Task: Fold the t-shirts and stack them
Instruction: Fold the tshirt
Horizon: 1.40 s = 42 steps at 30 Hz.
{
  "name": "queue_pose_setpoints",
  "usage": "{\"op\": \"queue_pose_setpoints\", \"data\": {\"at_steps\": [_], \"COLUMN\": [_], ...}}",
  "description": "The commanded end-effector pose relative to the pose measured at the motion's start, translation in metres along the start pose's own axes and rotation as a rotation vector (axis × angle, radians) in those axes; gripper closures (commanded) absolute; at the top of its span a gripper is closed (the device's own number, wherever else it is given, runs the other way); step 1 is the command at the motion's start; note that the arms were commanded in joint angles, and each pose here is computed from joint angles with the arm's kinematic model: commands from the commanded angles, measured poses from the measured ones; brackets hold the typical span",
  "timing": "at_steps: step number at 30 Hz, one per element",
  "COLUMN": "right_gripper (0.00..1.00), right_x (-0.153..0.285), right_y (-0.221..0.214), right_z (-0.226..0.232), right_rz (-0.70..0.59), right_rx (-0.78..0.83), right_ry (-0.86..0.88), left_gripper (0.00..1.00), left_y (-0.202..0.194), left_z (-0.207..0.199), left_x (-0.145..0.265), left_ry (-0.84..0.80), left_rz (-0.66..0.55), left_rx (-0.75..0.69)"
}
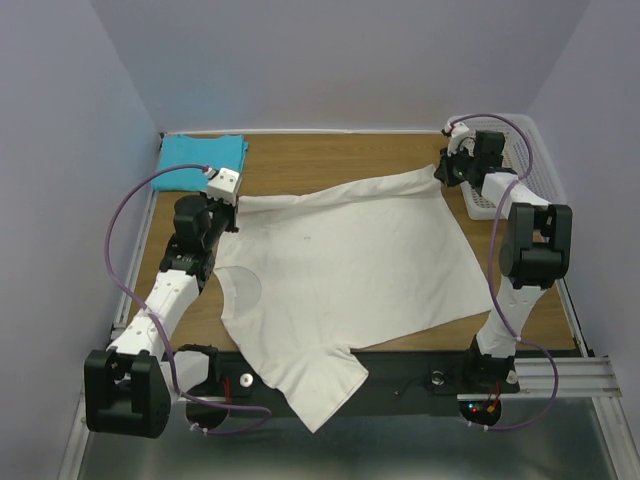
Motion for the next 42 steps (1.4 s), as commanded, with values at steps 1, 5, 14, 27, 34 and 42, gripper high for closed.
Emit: {"op": "queue_pose_setpoints", "data": {"at_steps": [1,5,14,27,34,42], "right_gripper": [0.95,0.95,0.96,0.95,0.95,0.95], "right_x": [0.011,0.014,0.019,0.019,0.020,0.022], "right_y": [0.021,0.019,0.018,0.012,0.008,0.005], "right_z": [-0.006,-0.004,-0.005,-0.003,-0.002,0.000], "right_rz": [-0.080,-0.076,-0.077,-0.063,-0.054,-0.048], "right_rx": [0.062,0.070,0.084,0.076,0.081,0.087], "right_ry": [-0.024,-0.025,-0.063,-0.068,-0.069,-0.067], "left_gripper": [1.00,1.00,1.00,1.00,1.00,1.00], "left_y": [0.010,0.008,0.004,0.000,-0.003,-0.005], "left_z": [-0.002,-0.003,-0.002,-0.006,-0.008,-0.010], "left_x": [0.004,0.005,0.010,0.013,0.014,0.014], "left_ry": [-0.020,-0.024,-0.001,-0.023,-0.033,-0.044], "left_rz": [-0.055,-0.050,-0.045,-0.034,-0.027,-0.020], "left_rx": [-0.002,-0.001,-0.005,0.002,0.004,0.006]}}
Point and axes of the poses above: each gripper's point midway between its finger pads, its own x axis back along the fingers, its own z axis along the line the jaws close on, y = z × x, the point moved 8 cm from there along x, back along the fingers, and after that the axes turned 3 degrees about x, right-handed, at the moved point
